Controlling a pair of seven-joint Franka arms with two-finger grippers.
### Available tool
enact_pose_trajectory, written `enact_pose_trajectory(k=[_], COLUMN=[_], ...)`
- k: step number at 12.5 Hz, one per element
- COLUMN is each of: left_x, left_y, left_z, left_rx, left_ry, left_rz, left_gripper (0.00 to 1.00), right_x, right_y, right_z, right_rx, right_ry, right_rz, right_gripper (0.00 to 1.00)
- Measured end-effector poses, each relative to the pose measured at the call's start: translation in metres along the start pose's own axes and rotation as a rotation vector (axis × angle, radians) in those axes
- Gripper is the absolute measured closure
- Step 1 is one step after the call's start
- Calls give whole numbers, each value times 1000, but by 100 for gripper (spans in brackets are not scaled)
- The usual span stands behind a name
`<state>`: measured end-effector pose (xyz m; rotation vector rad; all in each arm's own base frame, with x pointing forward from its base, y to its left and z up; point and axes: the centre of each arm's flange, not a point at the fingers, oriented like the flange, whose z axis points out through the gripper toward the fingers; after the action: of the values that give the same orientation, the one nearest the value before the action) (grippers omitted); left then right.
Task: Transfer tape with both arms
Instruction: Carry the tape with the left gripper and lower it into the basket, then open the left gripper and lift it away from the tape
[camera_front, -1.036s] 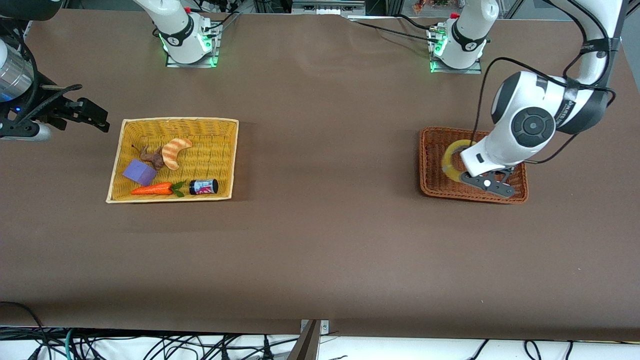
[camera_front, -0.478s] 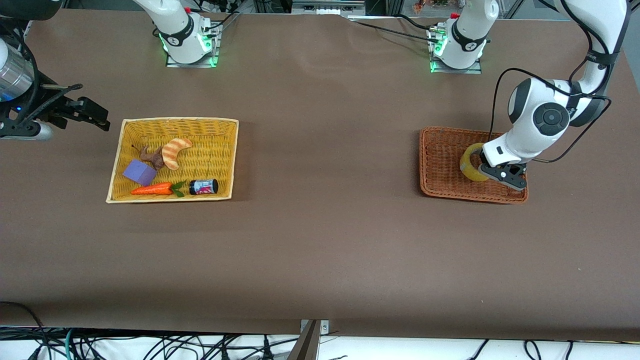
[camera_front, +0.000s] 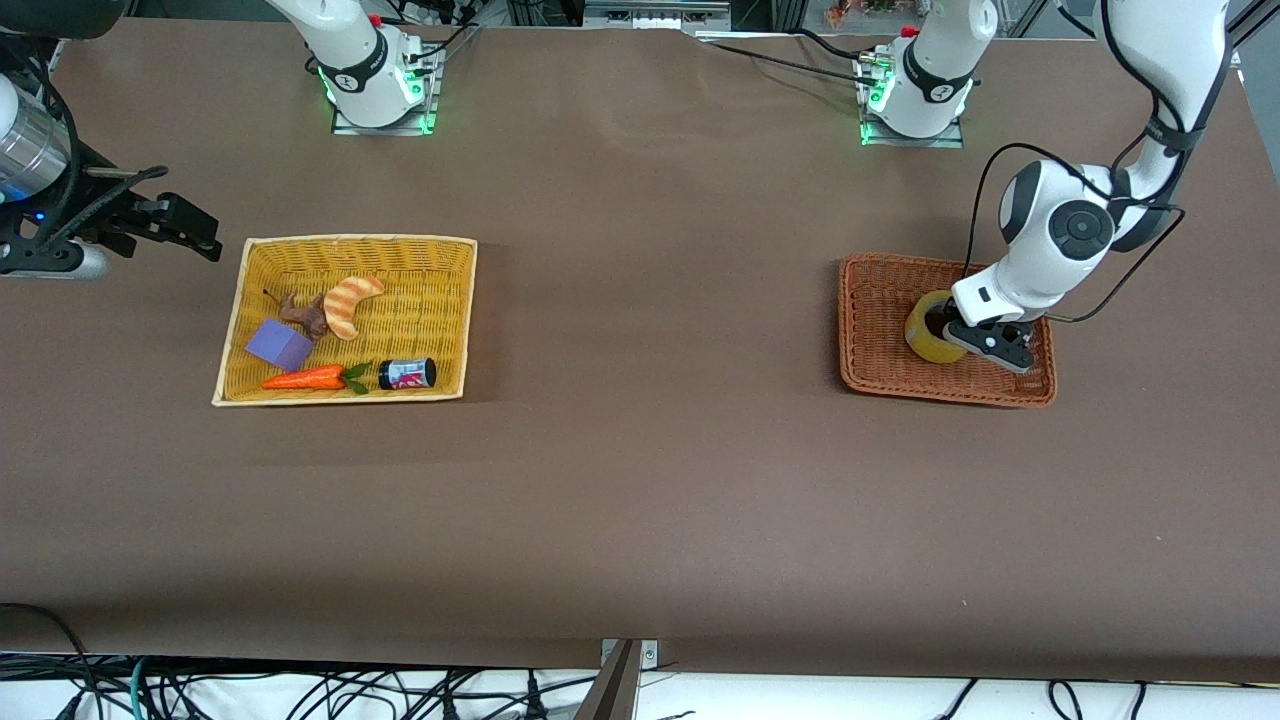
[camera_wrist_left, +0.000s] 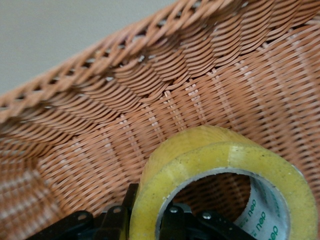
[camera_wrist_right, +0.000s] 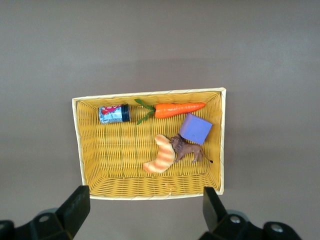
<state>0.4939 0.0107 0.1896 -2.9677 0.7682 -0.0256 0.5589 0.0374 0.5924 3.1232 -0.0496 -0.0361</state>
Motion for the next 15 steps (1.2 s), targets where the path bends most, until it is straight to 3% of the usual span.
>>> enact_pose_trajectory(k=[3,7,8,11,13,15], left_x=[1,20,36,89,102,97], left_y=[-1,-11,-11,-11,-21,-29], left_z=[1,-27,-54,-186,-285,-348], left_rx=[2,13,8,-134,-157,-153], left_ry=[7,-38,-58,-76,-93,-102], left_rz=[3,4,-14,-170,-242,-319], left_gripper=[78,42,31,0,0,0], right_x=[-1,-2,-2,-2,-2,-3], right_y=[0,0,0,0,0,0], right_z=[0,1,1,1,1,1], right_rx=[0,-2,-2,-2,-2,-2], right_ry=[-4,-17,-17,-18,-18,-19], right_rz=[0,0,0,0,0,0], right_gripper=[0,0,0,0,0,0])
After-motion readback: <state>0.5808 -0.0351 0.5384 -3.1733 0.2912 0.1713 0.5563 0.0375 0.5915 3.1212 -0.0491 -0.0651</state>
